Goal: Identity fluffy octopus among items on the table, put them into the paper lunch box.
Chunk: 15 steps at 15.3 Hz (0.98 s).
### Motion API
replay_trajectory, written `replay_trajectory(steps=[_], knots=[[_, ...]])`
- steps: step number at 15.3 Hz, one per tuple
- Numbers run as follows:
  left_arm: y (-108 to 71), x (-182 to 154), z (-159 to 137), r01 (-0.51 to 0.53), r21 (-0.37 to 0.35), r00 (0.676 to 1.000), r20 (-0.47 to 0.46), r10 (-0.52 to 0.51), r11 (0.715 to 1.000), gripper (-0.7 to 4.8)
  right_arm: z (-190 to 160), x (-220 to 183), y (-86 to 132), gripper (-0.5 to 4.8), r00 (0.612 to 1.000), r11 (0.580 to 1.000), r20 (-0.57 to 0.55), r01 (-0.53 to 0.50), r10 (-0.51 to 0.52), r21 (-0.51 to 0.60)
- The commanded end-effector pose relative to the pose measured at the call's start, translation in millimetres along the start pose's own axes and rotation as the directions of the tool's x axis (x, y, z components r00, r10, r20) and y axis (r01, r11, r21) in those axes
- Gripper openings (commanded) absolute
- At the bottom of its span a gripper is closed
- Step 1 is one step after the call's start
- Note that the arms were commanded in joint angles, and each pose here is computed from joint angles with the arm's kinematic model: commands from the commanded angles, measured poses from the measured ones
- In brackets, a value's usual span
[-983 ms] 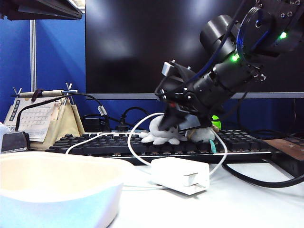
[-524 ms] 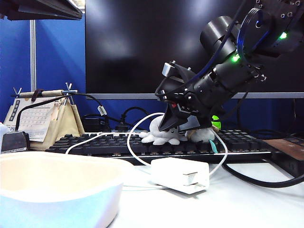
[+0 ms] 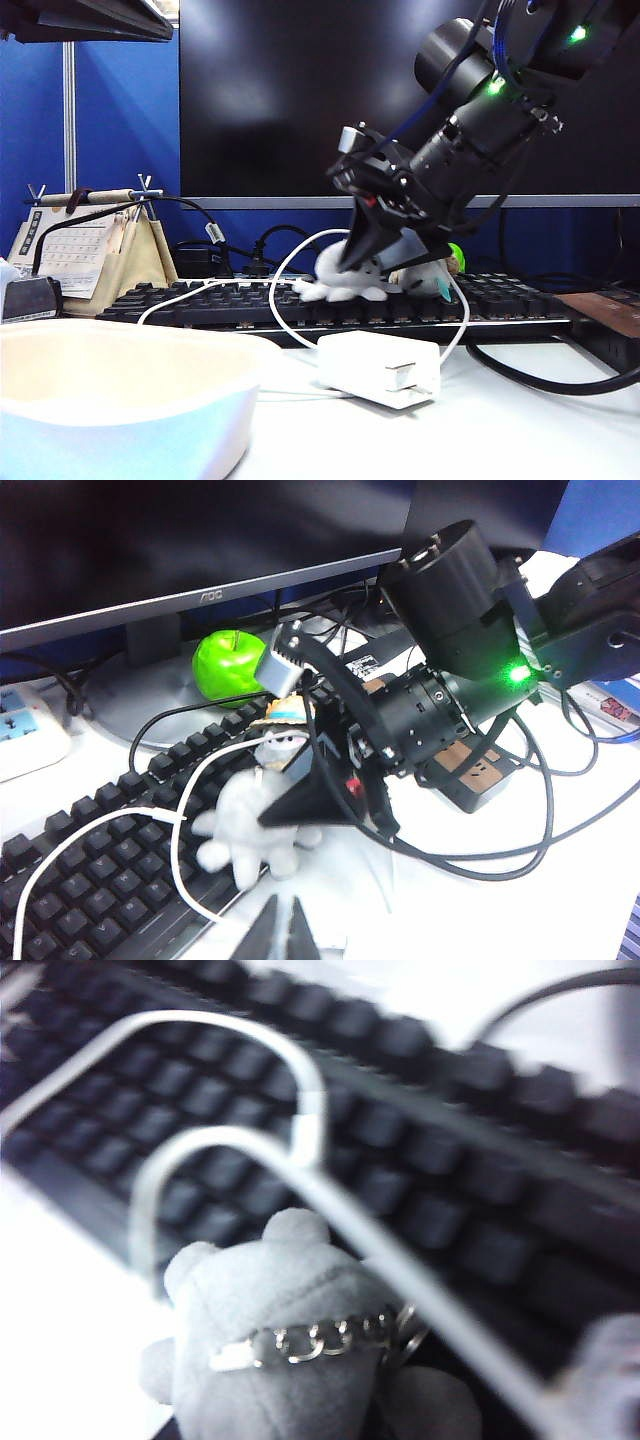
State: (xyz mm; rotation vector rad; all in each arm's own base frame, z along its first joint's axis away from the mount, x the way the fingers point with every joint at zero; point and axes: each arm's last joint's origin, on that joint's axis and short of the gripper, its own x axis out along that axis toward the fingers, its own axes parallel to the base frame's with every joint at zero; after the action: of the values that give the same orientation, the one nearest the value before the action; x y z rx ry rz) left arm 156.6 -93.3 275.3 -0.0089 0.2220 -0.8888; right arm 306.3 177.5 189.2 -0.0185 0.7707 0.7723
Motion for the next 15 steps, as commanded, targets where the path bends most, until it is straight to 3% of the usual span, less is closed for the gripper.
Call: replay_trajectory(steps=[1, 5, 10, 12, 15], knots=[[-0.2, -0.5, 3.0, 0.001, 0.012, 1.000, 0.017, -0.001, 1.000, -0.04, 2.4, -3.2, 9.3, 1.57, 0.998, 0.998, -0.005, -0.067, 0.067, -0.006], [-0.2, -0.4, 2.9, 0.000, 0.012, 1.000, 0.017, 0.000, 1.000, -0.04, 5.9, -15.0, 17.6, 1.57, 0.999, 0.998, -0.006, -0.052, 0.052, -0.018], [-0.2, -0.4, 3.2, 0.000, 0.013, 1.000, 0.020, 0.000, 1.000, -0.04, 12.5, -61.3, 33.0, 1.57, 0.999, 0.999, -0.017, -0.044, 0.043, -0.014], [-0.2, -0.4, 3.4, 0.000, 0.014, 1.000, 0.022, 0.000, 1.000, -0.04, 13.2, -81.6, 43.7, 1.57, 0.983, 0.983, -0.026, -0.181, 0.181, 0.005], [-0.2, -0.4, 3.6, 0.001, 0.015, 1.000, 0.024, -0.001, 1.000, -0.04, 13.8, -93.3, 66.8, 1.57, 0.882, 0.881, -0.040, -0.466, 0.470, 0.076]])
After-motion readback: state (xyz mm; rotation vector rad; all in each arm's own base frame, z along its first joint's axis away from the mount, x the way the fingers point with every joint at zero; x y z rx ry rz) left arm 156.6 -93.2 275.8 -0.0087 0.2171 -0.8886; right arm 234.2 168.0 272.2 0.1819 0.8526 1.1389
